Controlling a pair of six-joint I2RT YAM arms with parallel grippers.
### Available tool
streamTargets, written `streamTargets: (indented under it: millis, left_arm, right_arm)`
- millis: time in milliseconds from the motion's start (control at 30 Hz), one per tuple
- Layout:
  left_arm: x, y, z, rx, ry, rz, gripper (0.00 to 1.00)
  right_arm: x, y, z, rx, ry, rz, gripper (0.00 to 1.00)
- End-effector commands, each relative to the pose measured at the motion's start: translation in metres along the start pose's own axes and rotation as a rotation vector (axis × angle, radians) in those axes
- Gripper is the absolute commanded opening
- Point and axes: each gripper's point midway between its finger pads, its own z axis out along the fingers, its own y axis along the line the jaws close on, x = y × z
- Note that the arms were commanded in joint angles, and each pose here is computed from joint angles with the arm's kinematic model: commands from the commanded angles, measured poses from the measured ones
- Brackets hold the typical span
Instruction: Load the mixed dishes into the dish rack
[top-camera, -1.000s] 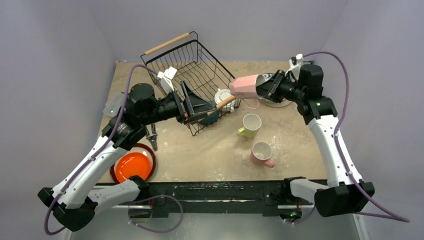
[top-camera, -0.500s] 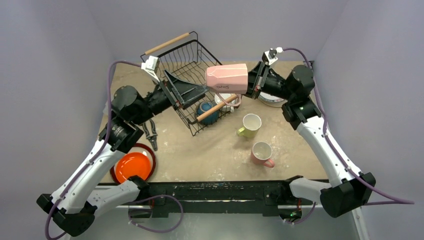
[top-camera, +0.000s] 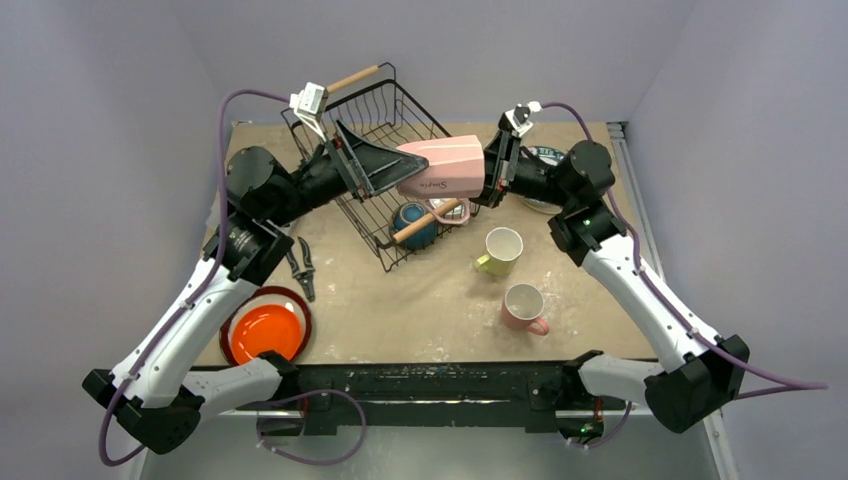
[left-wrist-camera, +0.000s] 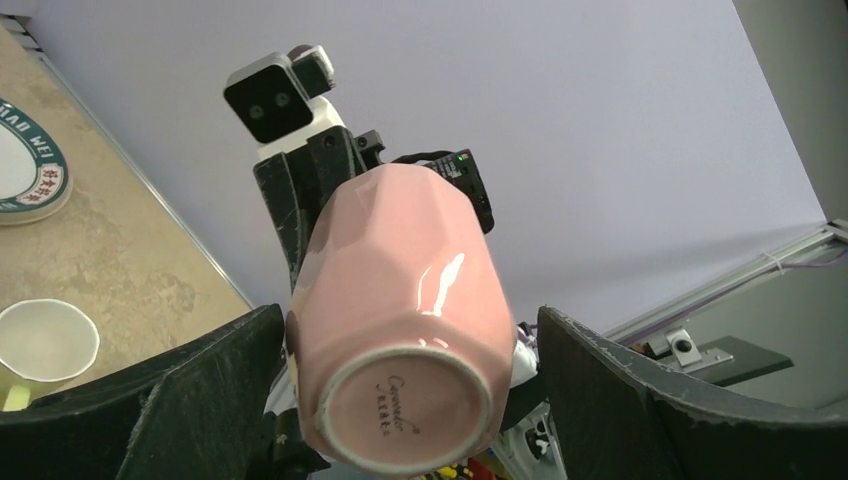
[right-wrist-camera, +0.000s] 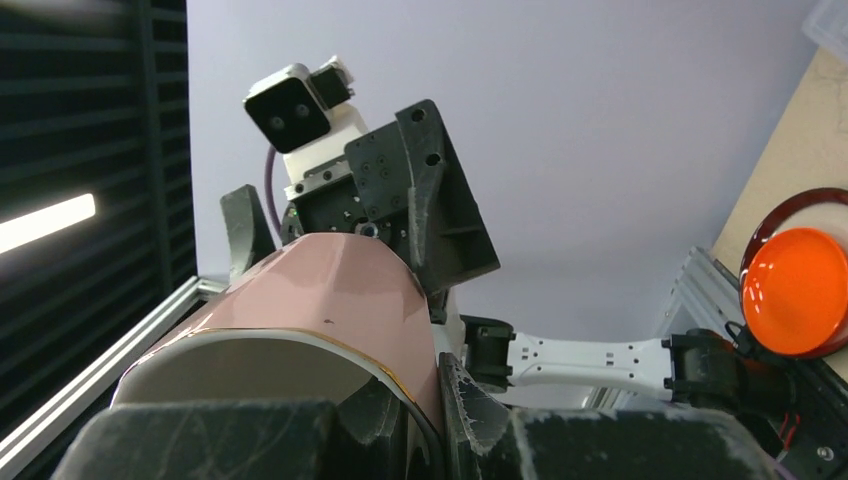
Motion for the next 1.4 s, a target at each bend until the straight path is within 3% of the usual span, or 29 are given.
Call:
streamTargets:
  millis: [0,333,500,633,700,733,867,1000,1100,1367]
  left_arm:
    - [0.000,-0.020,-0.005,0.044,0.041,0.091,0.96]
    - [0.013,-0.010,-0.004,0.020,0.115,0.069,0.93]
    - [0.017,-0.010,-0.001,0.019,0.158,0.068,0.66]
    - [0.011,-0.003,0.000,-0.043,0.141,0.078,0.22]
    - [0.007,0.003,-0.001,-0.087,0.128,0.085,0.04]
    - [0.005,0.006,-0.001,-0.109,0.123,0.087,0.00]
    - [-0.007,0.021,-0.006,-0.206,0.088,0.092,0.00]
    - [-0.028,0.041,-0.020,-0.354,-0.001,0.104,0.00]
    - [-0.048,0.057,-0.032,-0.499,-0.071,0.164,0.00]
    - [-0.093,0.135,-0.065,-0.977,-0.174,0.278,0.00]
  right_arm:
    - [0.010,0.025,0.005,-0.092,0.025,-0.056,0.00]
    - [0.005,0.013,0.009,-0.074,0.018,-0.028,0.00]
    - [0.005,0.006,0.010,-0.066,0.024,-0.021,0.00]
    - [0.005,-0.006,0.011,-0.024,0.028,-0.036,0.00]
    - [0.006,-0.021,0.010,0.043,0.031,-0.045,0.08]
    - [0.005,-0.028,0.009,0.075,0.033,-0.054,0.18]
    - [-0.008,-0.048,-0.005,0.186,-0.003,-0.125,0.61]
    - [-0.037,-0.084,-0.040,0.385,-0.087,-0.166,0.88]
    - [-0.058,-0.106,-0.069,0.537,-0.143,-0.209,0.93]
    - [-0.090,-0.126,-0.101,0.828,-0.181,-0.350,0.92]
